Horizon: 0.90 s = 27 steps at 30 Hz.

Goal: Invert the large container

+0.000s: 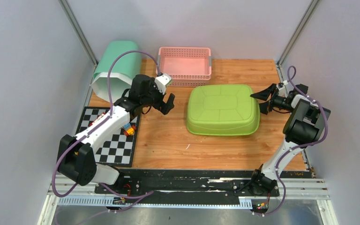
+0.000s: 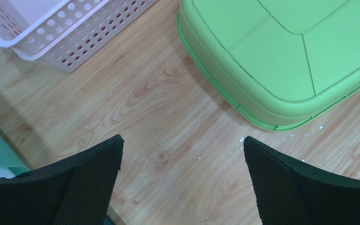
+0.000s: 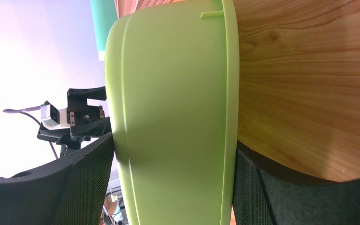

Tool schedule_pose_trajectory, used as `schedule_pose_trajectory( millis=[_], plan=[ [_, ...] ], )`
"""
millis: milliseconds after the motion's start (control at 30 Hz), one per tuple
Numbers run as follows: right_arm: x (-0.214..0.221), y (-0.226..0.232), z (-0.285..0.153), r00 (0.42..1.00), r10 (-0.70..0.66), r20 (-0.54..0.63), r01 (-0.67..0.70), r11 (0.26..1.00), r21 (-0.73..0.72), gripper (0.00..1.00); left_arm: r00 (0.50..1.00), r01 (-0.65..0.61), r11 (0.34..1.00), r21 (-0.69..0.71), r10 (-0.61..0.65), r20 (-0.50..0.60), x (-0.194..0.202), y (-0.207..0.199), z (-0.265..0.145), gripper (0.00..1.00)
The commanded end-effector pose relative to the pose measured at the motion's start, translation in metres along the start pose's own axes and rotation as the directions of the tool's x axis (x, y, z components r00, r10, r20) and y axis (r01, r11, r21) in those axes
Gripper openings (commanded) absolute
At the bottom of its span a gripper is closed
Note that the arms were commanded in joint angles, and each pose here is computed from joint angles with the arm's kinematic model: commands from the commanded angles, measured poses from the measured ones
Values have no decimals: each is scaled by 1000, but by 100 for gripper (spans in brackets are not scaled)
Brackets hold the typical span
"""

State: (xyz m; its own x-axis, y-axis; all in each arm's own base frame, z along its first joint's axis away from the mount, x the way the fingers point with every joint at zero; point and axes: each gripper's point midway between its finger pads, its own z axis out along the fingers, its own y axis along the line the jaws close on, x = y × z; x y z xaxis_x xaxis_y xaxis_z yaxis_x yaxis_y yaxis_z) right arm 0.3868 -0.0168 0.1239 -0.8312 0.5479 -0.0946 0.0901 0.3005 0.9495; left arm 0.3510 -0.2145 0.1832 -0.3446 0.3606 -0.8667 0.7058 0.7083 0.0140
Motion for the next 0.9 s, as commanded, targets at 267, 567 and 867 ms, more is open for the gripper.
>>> schedule_pose_trajectory(
  millis=[267, 567, 867],
  plan=[
    [-2, -62, 15, 992, -124, -18, 125, 961, 245, 82, 998, -59, 998, -19, 60, 35, -9, -1, -18, 100],
    [1, -78, 15, 994, -101, -30, 105, 946, 307, 82, 997, -60, 998, -10, 60, 38, -4, -4, -18, 100],
    [0, -91, 9, 995, -93, -36, 100, 916, 388, 83, 998, -55, 998, -5, 55, 36, -1, -5, -16, 100]
  ],
)
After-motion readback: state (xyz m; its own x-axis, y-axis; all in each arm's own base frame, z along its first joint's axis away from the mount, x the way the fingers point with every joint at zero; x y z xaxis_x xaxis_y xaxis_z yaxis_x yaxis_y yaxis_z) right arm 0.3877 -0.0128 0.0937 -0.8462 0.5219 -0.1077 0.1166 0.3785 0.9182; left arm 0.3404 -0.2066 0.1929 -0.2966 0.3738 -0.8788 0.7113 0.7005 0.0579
